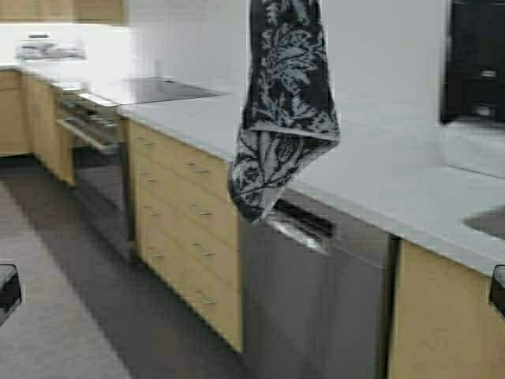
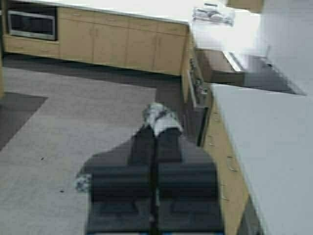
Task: Get the cloth and wipe up the spill under the wine glass
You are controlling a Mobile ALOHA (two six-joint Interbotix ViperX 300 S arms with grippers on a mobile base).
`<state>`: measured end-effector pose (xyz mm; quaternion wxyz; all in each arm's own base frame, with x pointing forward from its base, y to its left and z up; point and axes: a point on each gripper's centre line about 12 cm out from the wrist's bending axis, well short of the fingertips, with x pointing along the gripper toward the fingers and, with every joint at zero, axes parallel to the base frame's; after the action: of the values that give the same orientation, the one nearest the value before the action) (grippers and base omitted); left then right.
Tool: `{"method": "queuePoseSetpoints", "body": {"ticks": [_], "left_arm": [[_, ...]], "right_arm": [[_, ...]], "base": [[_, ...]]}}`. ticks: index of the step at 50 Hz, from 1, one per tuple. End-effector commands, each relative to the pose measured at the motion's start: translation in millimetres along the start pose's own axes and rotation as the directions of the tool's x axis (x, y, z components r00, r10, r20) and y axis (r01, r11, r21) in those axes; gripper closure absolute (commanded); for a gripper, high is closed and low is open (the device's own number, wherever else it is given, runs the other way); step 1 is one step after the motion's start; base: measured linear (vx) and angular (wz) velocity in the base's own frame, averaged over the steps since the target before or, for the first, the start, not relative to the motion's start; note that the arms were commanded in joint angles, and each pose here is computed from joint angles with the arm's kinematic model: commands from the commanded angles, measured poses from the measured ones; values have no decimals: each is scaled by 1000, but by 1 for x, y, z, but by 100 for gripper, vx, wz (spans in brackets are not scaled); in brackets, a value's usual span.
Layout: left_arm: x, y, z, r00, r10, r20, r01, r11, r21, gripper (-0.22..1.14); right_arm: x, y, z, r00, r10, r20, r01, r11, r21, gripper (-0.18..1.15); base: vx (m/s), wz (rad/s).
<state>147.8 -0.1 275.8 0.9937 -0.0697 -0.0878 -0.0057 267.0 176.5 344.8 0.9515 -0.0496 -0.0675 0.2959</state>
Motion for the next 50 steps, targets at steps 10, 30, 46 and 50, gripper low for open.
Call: {"method": "queuePoseSetpoints", "body": {"ticks": [10, 30, 46, 50], "left_arm": [[10, -1, 8, 1000, 1, -8, -1, 1000, -1, 89], [7, -1, 6, 1000, 3, -9, -3, 1000, -10, 89], [7, 0, -2, 999, 5, -44, -6, 1000, -15, 89], [7, 0, -2, 999, 6, -46, -6, 1000, -15, 89]], "right_arm": [[-3, -19, -3, 998, -60, 4, 60, 998, -3, 91], [-4, -20, -1, 997, -68, 48, 68, 998, 1, 91], [-6, -21, -8, 997, -76, 31, 76, 997, 14, 91], [-6, -21, -8, 997, -76, 31, 75, 997, 15, 91]], "base": [[-4, 49], [-2, 47], [0, 36], [1, 45]]}}
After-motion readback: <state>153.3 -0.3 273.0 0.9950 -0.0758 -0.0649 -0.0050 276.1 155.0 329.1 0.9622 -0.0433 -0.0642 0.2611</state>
